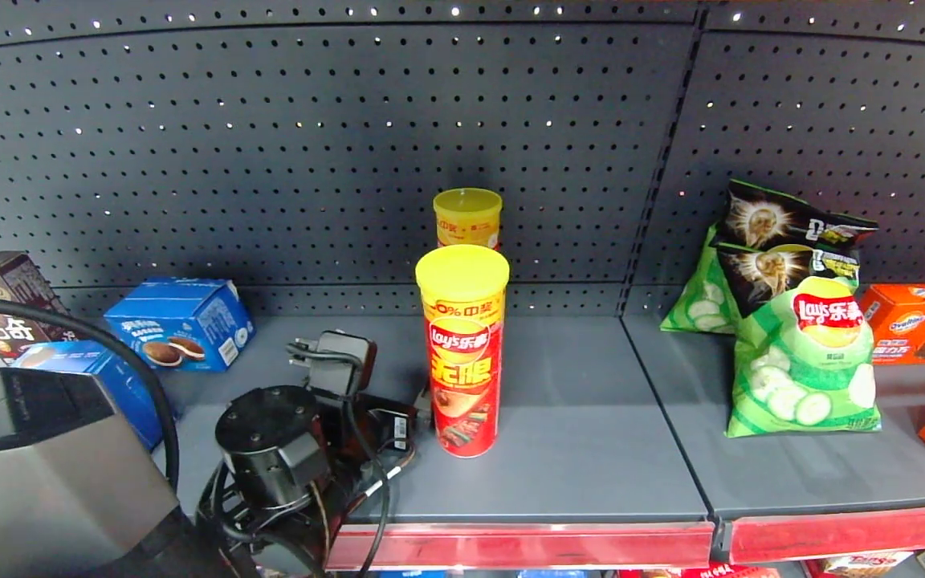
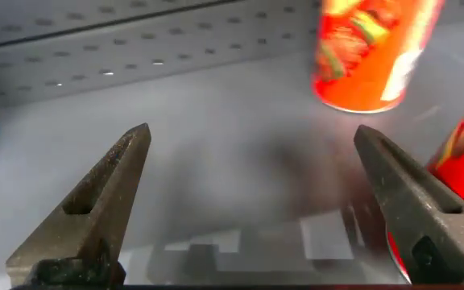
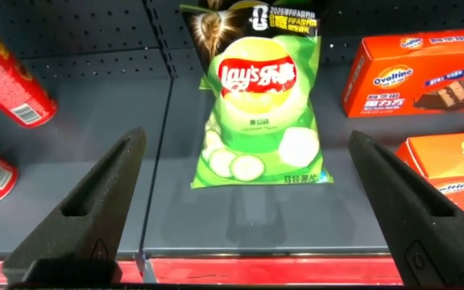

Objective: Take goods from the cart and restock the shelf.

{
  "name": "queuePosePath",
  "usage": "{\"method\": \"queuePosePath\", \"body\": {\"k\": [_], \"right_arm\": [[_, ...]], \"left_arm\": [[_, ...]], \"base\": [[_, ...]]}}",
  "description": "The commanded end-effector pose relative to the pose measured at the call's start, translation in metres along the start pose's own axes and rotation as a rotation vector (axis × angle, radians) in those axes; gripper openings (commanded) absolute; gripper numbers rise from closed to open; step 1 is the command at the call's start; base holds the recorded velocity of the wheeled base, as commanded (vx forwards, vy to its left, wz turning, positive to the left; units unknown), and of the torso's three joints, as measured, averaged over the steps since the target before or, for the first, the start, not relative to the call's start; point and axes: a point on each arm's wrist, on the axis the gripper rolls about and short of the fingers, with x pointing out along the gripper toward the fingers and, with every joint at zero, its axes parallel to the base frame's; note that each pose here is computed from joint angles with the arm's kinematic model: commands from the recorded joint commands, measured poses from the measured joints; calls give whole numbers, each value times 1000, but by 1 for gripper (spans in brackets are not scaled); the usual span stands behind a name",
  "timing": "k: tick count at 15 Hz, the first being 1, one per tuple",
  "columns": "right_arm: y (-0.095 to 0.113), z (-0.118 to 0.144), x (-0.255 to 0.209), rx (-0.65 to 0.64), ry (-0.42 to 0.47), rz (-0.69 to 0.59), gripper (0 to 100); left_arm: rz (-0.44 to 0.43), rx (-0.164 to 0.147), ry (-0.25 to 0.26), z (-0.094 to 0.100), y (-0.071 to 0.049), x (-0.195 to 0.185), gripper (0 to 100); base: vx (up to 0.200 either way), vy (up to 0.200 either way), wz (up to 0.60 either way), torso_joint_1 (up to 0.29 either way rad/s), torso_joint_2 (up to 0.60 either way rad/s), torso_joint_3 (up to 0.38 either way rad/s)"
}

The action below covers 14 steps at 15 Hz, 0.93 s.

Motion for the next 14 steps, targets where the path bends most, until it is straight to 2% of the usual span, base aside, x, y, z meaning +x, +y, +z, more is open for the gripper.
{"method": "queuePosePath", "body": {"k": [1,3,6,7,8,11,13,14], "right_arm": [[0,-2,0,-1,4,-2,100],[0,-3,0,-2,7,-1,100],[0,-2,0,-1,5,-4,100],[-1,0,0,1,0,-11,100],[-1,0,0,1,0,-11,100],[0,-1,3,-1,9,-14,100],[0,-1,7,-3,19,-27,100],[0,-1,8,-4,24,-30,100]], "left_arm": [[-10,7,12,-6,-6,4,100],[-11,8,15,-8,-6,5,100],[35,-2,21,-8,1,7,100],[108,-42,3,-2,11,9,100],[130,-60,-27,8,17,7,100],[138,-109,-129,41,25,-5,100],[184,-173,-233,74,40,-28,100],[223,-196,-271,86,52,-41,100]], "base": [[0,0,0,0,0,0],[0,0,0,0,0,0],[0,0,0,0,0,0],[0,0,0,0,0,0],[0,0,0,0,0,0],[0,0,0,0,0,0],[0,0,0,0,0,0],[0,0,0,0,0,0]]}}
